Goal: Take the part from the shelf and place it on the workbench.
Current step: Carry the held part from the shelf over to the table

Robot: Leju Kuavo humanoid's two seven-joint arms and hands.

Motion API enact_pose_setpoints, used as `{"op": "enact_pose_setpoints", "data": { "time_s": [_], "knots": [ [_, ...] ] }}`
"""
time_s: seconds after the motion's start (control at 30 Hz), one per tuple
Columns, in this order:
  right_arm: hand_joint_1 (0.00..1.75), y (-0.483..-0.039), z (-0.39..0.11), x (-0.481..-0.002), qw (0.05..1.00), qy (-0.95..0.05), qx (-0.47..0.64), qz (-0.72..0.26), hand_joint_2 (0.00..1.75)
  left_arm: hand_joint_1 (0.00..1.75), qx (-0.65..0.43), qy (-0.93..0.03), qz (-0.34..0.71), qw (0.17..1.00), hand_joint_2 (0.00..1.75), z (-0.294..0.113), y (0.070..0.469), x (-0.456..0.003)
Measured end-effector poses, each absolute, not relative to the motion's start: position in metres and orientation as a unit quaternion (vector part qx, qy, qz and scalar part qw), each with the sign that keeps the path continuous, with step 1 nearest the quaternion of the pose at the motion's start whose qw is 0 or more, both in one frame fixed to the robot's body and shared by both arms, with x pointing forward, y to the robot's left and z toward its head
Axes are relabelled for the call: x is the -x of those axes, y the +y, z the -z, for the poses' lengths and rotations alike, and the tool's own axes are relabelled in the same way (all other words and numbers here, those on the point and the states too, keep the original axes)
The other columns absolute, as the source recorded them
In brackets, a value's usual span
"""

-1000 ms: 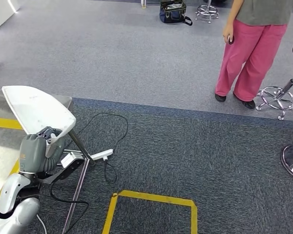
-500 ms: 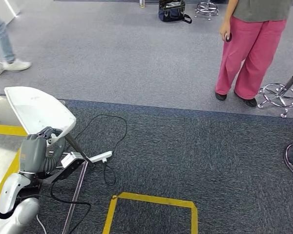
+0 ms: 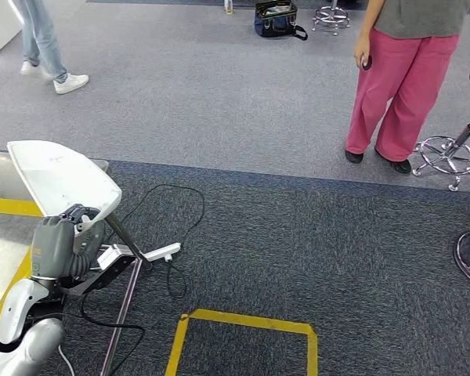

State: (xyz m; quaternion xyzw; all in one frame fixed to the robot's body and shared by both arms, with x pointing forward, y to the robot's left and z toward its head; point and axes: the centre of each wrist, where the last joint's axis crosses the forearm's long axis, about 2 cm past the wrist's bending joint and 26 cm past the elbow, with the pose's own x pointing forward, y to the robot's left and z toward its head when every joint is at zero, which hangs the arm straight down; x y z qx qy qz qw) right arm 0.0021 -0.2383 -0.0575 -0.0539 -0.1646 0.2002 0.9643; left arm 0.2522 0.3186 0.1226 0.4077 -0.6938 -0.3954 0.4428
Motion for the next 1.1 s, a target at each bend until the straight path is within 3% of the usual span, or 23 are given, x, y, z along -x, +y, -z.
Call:
{"op": "enact_pose_setpoints", "data": {
  "time_s": [1.1],
  "knots": [
    [0.0, -0.2381, 0.0575, -0.0021, 0.964, -0.164, 0.053, -0.201, 0.0, 1.75, -0.397, -0.695, 0.39, 0.456, 1.75, -0.1223, 0.3178, -0.2524]
  ]
}}
